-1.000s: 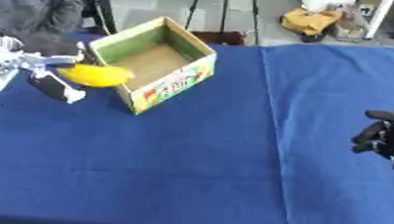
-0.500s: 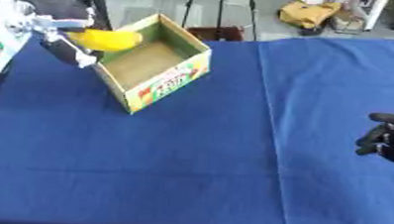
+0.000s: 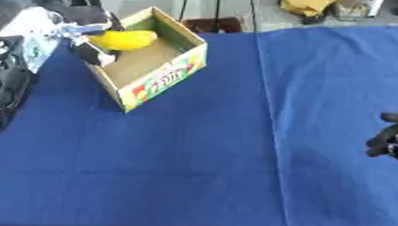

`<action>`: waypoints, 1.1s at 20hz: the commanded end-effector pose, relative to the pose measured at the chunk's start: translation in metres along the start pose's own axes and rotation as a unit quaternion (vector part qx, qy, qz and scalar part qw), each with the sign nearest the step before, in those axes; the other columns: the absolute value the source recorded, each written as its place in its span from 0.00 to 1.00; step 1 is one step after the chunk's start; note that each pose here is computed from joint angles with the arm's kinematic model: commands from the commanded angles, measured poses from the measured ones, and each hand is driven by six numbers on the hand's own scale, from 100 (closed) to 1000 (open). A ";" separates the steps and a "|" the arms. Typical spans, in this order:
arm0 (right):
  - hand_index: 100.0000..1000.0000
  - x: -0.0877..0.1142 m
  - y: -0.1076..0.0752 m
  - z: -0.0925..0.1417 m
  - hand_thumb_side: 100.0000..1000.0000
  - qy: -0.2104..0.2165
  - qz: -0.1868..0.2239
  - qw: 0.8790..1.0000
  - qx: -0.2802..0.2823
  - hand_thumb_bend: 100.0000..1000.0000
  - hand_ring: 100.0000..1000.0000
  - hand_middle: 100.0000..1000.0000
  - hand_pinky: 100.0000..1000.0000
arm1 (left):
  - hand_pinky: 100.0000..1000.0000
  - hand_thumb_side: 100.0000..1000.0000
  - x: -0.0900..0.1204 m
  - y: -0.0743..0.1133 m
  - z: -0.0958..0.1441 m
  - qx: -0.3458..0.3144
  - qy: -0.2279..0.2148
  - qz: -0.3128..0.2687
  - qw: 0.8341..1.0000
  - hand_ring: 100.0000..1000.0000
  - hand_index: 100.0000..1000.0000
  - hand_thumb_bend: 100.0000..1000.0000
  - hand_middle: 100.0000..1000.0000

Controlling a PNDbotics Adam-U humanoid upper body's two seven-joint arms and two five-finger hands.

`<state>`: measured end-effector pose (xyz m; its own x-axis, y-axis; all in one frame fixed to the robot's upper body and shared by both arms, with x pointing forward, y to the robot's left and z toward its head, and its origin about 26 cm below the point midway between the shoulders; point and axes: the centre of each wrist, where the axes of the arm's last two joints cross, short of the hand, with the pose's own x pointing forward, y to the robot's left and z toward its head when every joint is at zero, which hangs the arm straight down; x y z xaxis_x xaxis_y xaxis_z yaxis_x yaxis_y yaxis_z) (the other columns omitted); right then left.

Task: Pick up objects on the table and place them in the box.

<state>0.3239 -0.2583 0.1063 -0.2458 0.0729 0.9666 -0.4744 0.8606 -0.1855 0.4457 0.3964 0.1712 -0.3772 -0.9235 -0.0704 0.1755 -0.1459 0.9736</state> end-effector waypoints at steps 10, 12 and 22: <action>0.76 0.014 -0.005 -0.005 0.95 -0.016 0.026 1.000 0.008 0.00 0.57 0.47 0.54 | 0.60 0.14 -0.011 -0.013 0.000 0.050 0.053 -0.022 0.997 0.54 0.66 0.00 0.54; 0.76 0.014 -0.005 -0.005 0.95 -0.016 0.026 1.000 0.008 0.00 0.57 0.47 0.54 | 0.60 0.16 -0.010 -0.016 -0.001 0.049 0.054 -0.030 0.997 0.54 0.68 0.01 0.55; 0.76 0.014 -0.005 -0.005 0.96 -0.017 0.026 0.999 0.006 0.00 0.57 0.47 0.54 | 0.67 0.69 -0.006 -0.022 -0.005 -0.005 0.034 -0.058 0.998 0.67 0.77 0.92 0.67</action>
<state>0.3261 -0.2563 0.1102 -0.2598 0.0760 0.9627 -0.4785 0.8558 -0.1967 0.4476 0.3975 0.1345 -0.3413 -0.9253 -0.1655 0.1533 -0.2285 0.9614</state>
